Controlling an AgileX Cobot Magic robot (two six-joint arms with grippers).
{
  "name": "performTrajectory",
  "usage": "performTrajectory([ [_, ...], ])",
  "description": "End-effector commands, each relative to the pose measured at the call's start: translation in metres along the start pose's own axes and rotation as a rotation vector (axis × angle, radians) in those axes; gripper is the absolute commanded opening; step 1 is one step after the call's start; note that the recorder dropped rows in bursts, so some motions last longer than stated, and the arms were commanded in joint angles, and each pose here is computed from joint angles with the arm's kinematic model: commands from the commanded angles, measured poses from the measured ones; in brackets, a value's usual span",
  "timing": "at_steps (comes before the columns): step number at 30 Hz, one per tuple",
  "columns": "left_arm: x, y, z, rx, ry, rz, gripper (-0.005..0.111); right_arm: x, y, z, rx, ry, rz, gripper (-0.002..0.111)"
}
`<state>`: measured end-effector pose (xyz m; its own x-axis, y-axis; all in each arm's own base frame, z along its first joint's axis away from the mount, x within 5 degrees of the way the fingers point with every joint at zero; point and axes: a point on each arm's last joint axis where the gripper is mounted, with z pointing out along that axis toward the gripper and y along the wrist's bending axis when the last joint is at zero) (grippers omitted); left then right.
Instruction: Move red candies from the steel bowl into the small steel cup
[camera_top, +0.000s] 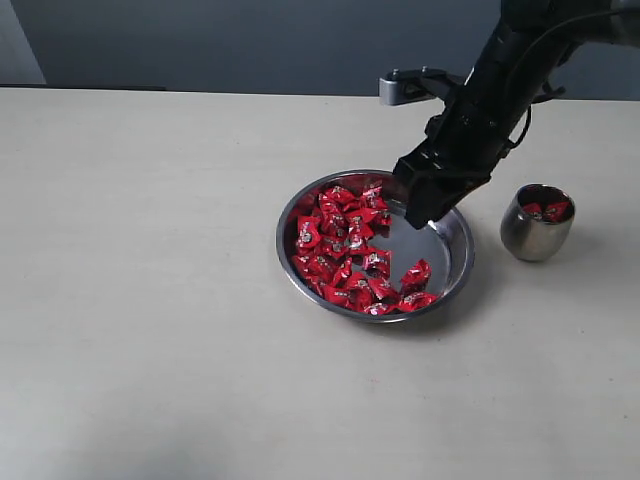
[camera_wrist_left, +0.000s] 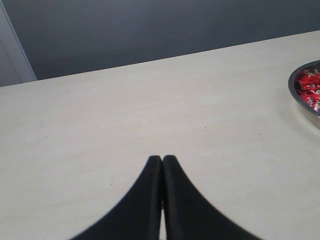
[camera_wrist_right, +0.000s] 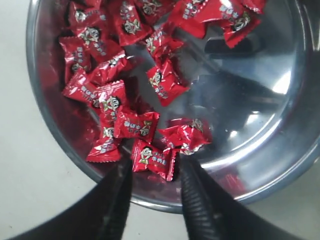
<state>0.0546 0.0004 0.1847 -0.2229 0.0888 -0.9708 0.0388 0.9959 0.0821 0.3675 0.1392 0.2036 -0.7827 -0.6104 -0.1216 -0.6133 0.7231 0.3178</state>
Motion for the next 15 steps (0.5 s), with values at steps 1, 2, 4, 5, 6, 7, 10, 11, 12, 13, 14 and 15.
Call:
performTrajectory([
  [1, -0.001, -0.001, 0.000, 0.010, -0.010, -0.004, 0.000, 0.002, -0.005, 0.005, 0.018, 0.031, -0.014, 0.041],
  [2, -0.001, -0.001, 0.000, 0.010, -0.010, -0.004, 0.000, 0.002, -0.006, 0.007, 0.017, 0.035, -0.008, 0.040],
  [4, -0.001, -0.001, 0.000, 0.010, -0.010, -0.004, 0.000, 0.002, -0.008, 0.012, 0.012, 0.047, -0.002, 0.035],
  [5, -0.001, -0.001, 0.000, 0.010, -0.010, -0.004, 0.000, 0.002, -0.009, 0.014, 0.009, 0.053, 0.006, 0.035],
  [6, -0.001, -0.001, 0.000, 0.010, -0.010, -0.004, 0.000, 0.002, -0.011, 0.019, 0.004, 0.064, 0.017, 0.035],
  [7, -0.001, -0.001, 0.000, 0.010, -0.010, -0.004, 0.000, 0.002, -0.013, 0.023, 0.001, 0.075, 0.022, 0.035],
  [10, -0.001, -0.001, 0.000, 0.010, -0.010, -0.004, 0.000, 0.003, -0.019, 0.036, 0.005, 0.115, 0.037, 0.037],
  [11, -0.001, -0.001, 0.000, 0.010, -0.010, -0.004, 0.000, 0.003, -0.021, 0.040, 0.005, 0.126, 0.049, 0.037],
  [12, -0.001, -0.001, 0.000, 0.010, -0.010, -0.004, 0.000, 0.003, -0.022, 0.043, 0.003, 0.133, 0.058, 0.037],
  [13, -0.001, -0.001, 0.000, 0.010, -0.010, -0.004, 0.000, 0.003, -0.023, 0.046, 0.000, 0.140, 0.060, 0.037],
  [14, -0.001, -0.001, 0.000, 0.010, -0.010, -0.004, 0.000, 0.004, -0.024, 0.050, -0.004, 0.149, 0.064, 0.037],
  [15, -0.001, -0.001, 0.000, 0.010, -0.010, -0.004, 0.000, 0.004, -0.025, 0.052, -0.006, 0.154, 0.065, 0.037],
])
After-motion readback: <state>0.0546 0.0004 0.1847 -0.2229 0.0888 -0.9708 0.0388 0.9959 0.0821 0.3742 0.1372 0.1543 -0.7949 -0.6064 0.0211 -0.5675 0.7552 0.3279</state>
